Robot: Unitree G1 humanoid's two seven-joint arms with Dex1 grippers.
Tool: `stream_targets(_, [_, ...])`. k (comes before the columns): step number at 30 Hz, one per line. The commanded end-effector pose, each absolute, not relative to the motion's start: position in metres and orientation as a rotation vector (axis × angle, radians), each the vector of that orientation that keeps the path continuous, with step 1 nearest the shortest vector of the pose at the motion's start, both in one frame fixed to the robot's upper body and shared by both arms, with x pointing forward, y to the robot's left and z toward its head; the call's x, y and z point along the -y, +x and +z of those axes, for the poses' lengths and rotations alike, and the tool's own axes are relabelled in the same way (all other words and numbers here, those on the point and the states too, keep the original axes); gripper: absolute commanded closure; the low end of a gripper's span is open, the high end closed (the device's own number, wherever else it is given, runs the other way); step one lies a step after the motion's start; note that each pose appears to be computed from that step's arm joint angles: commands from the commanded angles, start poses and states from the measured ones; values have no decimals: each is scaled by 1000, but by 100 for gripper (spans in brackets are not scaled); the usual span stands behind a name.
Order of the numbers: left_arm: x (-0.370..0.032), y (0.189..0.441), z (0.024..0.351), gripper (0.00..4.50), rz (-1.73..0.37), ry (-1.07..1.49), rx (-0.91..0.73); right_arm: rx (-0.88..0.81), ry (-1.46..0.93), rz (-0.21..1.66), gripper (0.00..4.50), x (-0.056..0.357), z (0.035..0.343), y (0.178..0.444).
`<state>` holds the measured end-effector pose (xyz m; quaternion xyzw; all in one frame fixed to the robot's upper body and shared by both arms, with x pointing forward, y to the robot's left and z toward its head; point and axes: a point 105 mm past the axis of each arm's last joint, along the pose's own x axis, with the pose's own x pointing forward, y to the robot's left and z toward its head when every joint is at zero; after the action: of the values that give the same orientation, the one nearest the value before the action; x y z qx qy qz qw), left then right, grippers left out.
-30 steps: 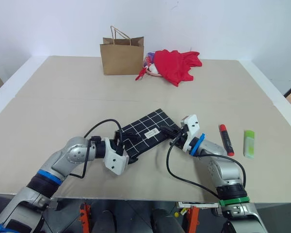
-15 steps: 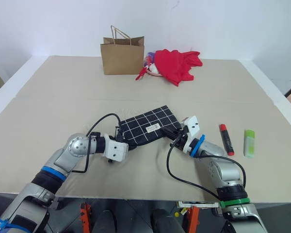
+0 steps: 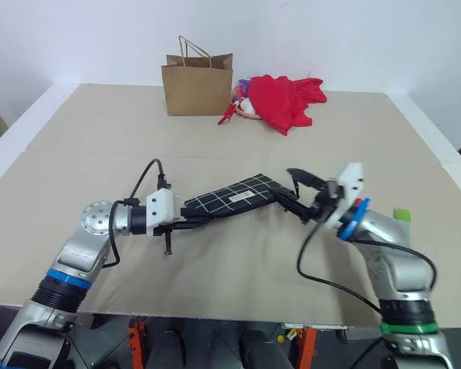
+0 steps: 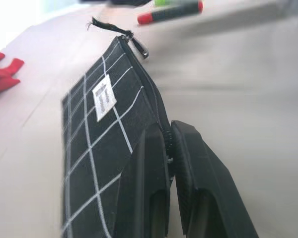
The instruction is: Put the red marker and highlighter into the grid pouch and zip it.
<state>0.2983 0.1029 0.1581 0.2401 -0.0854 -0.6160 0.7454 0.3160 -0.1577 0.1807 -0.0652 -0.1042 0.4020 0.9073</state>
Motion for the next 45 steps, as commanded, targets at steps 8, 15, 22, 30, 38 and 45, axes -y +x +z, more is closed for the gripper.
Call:
stream_targets(8, [-105,287,176,450,-1410,528,227,192,-99,765,16,194,165,294])
stream_targets(15, [-105,287,174,450,-1410,549,225,153,-24,705,16,202,153,300])
stream_targets(22, [-106,282,169,450,-1413,564,215,141,141,624,16,222,154,302])
stream_targets(30, [-104,283,169,450,-1400,570,230,96,214,701,16,201,153,299])
stream_targets(38, [-101,286,175,450,-1360,546,253,27,236,720,16,193,137,289])
stream_targets(45, [-101,287,176,450,-1351,550,257,71,245,703,16,193,143,293])
